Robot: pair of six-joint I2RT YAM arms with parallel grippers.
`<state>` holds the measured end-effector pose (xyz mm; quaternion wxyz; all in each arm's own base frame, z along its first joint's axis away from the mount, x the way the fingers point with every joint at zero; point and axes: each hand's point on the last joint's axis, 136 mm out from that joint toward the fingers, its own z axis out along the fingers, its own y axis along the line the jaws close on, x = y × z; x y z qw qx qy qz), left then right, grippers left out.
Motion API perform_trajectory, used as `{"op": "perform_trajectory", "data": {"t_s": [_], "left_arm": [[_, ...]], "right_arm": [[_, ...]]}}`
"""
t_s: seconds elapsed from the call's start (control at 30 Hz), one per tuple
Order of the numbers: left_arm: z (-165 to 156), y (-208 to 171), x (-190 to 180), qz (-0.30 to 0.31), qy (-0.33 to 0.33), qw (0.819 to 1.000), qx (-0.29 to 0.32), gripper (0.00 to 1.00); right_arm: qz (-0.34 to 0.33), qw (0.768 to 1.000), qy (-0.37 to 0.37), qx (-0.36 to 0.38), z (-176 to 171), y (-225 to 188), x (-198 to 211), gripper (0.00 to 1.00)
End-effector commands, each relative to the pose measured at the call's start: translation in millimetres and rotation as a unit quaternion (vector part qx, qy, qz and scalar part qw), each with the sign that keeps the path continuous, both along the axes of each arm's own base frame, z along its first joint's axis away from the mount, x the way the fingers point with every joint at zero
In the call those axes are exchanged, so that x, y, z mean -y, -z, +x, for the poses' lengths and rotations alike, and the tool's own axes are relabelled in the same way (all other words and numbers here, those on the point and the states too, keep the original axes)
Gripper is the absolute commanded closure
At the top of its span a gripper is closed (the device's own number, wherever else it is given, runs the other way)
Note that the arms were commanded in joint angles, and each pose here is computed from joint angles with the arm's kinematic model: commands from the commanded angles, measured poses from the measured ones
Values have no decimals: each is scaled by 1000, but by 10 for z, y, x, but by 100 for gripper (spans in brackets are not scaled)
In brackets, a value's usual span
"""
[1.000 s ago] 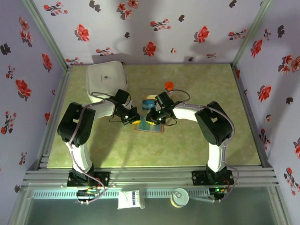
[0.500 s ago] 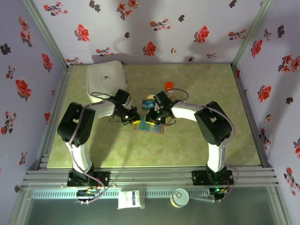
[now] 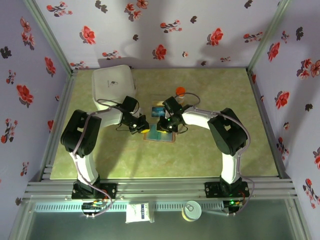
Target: Take the credit cards out of the card holder
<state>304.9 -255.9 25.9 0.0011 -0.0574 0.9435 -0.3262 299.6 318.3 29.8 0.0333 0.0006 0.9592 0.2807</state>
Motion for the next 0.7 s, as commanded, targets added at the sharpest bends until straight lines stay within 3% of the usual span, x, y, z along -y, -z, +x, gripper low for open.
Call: {"op": "perform_trajectory", "data": {"t_s": [0.0,0.67], "left_arm": [[-116,90,-131,25,-4,1000,-15,99],[19,-251,51,9,7,1000,15,98]], "right_arm": [[-29,999,-10,11,8,-30,73,78],[-15,1000,-11,6,-93,-128,97,77]]}}
